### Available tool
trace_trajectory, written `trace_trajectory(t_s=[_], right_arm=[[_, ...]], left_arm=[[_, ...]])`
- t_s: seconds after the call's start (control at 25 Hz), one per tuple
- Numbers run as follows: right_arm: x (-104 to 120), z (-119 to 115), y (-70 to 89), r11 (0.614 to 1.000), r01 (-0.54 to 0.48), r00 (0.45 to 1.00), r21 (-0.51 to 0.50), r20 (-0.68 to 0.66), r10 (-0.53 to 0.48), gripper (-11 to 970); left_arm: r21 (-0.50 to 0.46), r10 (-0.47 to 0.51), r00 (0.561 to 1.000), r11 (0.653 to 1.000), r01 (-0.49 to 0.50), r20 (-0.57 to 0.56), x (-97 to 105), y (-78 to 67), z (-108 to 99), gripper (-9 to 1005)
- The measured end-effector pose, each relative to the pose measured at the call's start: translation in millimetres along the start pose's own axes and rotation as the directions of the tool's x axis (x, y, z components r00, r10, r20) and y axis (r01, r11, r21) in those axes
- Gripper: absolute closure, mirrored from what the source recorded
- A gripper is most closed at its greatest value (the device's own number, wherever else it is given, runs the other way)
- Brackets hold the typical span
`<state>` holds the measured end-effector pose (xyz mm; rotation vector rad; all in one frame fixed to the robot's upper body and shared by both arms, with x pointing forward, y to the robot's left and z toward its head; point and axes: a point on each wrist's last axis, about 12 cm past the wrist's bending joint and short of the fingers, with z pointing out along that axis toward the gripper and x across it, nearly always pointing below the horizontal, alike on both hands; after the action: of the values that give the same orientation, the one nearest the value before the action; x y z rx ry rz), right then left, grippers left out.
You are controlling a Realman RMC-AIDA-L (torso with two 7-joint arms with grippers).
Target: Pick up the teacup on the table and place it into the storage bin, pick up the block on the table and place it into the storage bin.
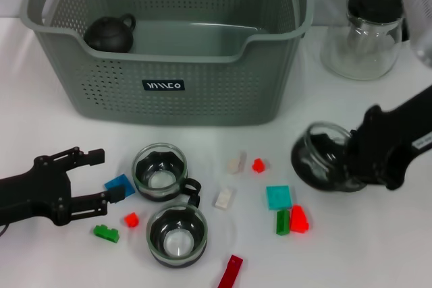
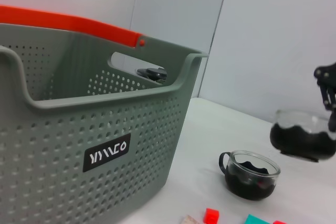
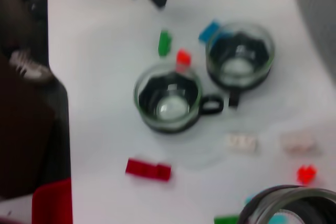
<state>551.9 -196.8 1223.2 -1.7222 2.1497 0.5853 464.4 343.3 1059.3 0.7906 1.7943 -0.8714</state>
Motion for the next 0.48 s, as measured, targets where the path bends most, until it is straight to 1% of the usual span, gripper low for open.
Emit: trace_trajectory(t_s=[0.12, 0.28, 0.4, 0.48], right_arm=[[-4, -8, 1.6, 1.0, 0.03, 0.997, -0.01, 0.074, -0.029, 901], [-11, -23, -0.2, 0.998, 0.06, 0.976, -0.003, 0.21, -0.058, 902], [-18, -37, -4.3, 0.997, 0.07, 0.942, 0.035, 0.327, -0.078, 902], [-22, -41, -7.5, 0.995, 0.074, 0.919, 0.07, 0.382, -0.095, 902]], left_arm=[[-0.005, 0.0, 1.0, 1.0, 0.0, -0.002, 0, 0.5, 0, 140], [-0.01, 0.0, 1.0, 1.0, 0.0, -0.004, 1, 1.1, 0, 140], [-0.013, 0.0, 1.0, 1.0, 0.0, -0.005, 1, 1.4, 0, 140], [-0.015, 0.0, 1.0, 1.0, 0.0, -0.006, 1, 1.8, 1, 140]])
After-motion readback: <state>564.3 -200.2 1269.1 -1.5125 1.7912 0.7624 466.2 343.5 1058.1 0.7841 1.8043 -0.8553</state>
